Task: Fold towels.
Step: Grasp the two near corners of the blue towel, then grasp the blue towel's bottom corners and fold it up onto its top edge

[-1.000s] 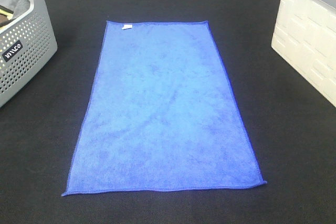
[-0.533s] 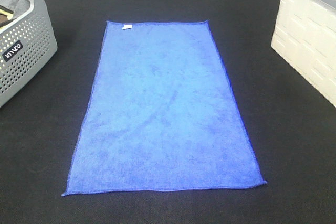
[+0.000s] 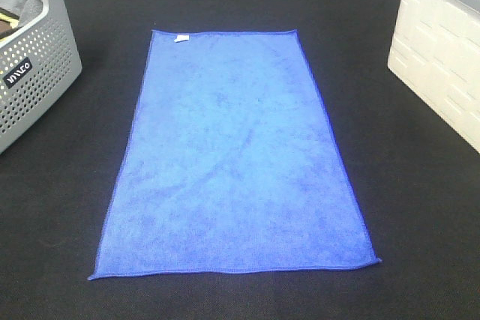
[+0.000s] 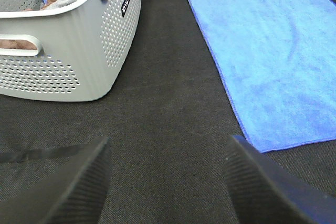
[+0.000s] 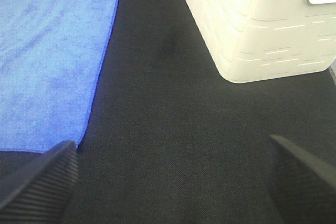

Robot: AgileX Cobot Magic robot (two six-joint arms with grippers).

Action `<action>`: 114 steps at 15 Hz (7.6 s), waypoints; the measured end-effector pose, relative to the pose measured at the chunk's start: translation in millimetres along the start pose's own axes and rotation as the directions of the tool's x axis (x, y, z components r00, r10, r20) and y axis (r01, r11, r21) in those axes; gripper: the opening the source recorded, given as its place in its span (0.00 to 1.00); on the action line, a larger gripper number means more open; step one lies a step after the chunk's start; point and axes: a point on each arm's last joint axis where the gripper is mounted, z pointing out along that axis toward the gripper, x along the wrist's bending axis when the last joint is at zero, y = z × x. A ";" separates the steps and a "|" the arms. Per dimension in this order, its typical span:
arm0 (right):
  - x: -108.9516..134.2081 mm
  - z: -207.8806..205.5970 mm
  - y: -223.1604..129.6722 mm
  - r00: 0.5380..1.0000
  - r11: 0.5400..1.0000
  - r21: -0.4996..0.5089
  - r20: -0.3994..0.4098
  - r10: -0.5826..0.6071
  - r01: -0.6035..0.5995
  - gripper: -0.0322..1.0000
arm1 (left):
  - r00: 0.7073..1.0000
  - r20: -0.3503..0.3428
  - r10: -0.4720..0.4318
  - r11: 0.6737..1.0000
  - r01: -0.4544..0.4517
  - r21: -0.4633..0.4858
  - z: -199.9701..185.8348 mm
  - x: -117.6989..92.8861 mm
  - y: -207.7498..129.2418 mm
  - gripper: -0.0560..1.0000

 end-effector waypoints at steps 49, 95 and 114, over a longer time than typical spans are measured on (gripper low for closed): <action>28.1 287.4 -37.0 0.885 0.601 0.784 -0.160 0.437 -0.155 0.84 | 0.792 0.035 -0.610 0.544 0.386 0.745 301.4 -16.4 -51.4 0.63; 71.8 391.1 90.6 0.871 0.758 0.645 -0.314 0.377 -0.096 0.03 | 0.888 0.210 -0.409 0.828 0.265 0.494 370.7 -46.1 64.0 0.06; 58.5 586.4 107.1 0.932 0.897 0.439 -0.299 0.205 -0.057 0.80 | 0.953 0.217 -0.214 0.967 0.175 0.185 575.3 -43.6 97.6 0.74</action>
